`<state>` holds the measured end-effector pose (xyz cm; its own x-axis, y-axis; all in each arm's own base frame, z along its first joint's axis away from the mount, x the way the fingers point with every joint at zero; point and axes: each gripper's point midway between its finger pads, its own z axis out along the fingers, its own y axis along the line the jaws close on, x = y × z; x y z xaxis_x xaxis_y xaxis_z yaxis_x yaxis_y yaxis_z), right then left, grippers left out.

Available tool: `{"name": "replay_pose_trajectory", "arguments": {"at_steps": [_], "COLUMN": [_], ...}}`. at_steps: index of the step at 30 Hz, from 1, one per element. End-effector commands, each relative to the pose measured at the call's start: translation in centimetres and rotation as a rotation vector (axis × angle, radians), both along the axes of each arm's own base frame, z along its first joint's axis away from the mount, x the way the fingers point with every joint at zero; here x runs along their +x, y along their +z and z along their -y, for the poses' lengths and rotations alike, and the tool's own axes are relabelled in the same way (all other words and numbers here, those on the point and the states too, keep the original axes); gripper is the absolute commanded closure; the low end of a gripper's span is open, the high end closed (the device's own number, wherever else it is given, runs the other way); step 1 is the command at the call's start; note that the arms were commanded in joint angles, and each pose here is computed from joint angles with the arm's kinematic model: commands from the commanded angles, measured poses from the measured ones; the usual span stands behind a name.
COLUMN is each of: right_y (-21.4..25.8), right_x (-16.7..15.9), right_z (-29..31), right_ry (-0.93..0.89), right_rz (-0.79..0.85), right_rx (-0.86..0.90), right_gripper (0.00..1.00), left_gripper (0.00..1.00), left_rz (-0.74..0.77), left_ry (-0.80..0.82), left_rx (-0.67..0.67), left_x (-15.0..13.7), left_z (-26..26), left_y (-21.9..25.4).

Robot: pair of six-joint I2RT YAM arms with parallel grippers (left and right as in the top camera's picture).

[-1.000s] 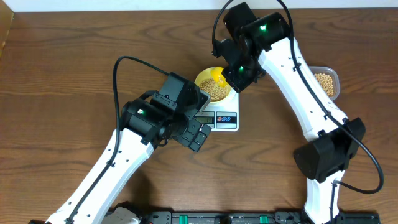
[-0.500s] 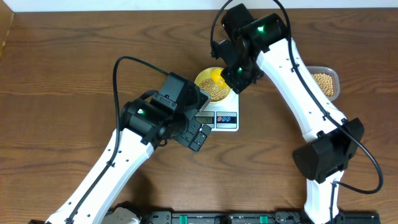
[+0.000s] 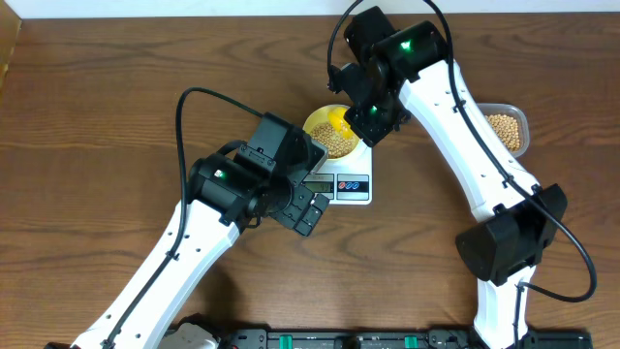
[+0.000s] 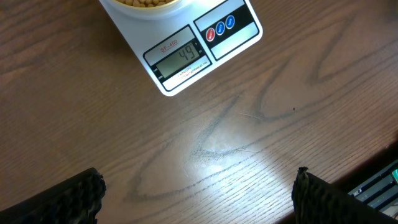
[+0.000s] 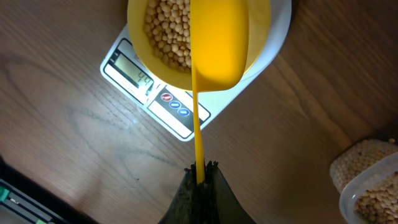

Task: Scoop item into bowl and weigh 50g on scale
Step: 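Keep tilting the scoop over the bowl, adding beans gradually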

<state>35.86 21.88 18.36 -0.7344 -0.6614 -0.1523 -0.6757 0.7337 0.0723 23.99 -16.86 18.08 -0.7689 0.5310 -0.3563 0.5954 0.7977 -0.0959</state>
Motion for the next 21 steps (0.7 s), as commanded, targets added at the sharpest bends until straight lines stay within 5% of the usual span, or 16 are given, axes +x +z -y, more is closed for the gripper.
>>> {"name": "replay_pose_trajectory", "arguments": {"at_steps": [1, 21], "right_y": [0.33, 0.51], "right_x": [0.11, 0.26], "right_z": [-0.20, -0.11], "right_ry": [0.029, 0.041], "right_rz": [0.024, 0.039], "right_rx": [-0.019, -0.024], "right_gripper": [0.99, 0.99], "left_gripper": [0.02, 0.02], "left_rz": [0.018, 0.018], "left_ry": [-0.002, -0.002], "left_rx": [-0.007, -0.007], "left_x": [0.12, 0.12], "left_z": [0.06, 0.06], "left_y": [0.63, 0.63]}}
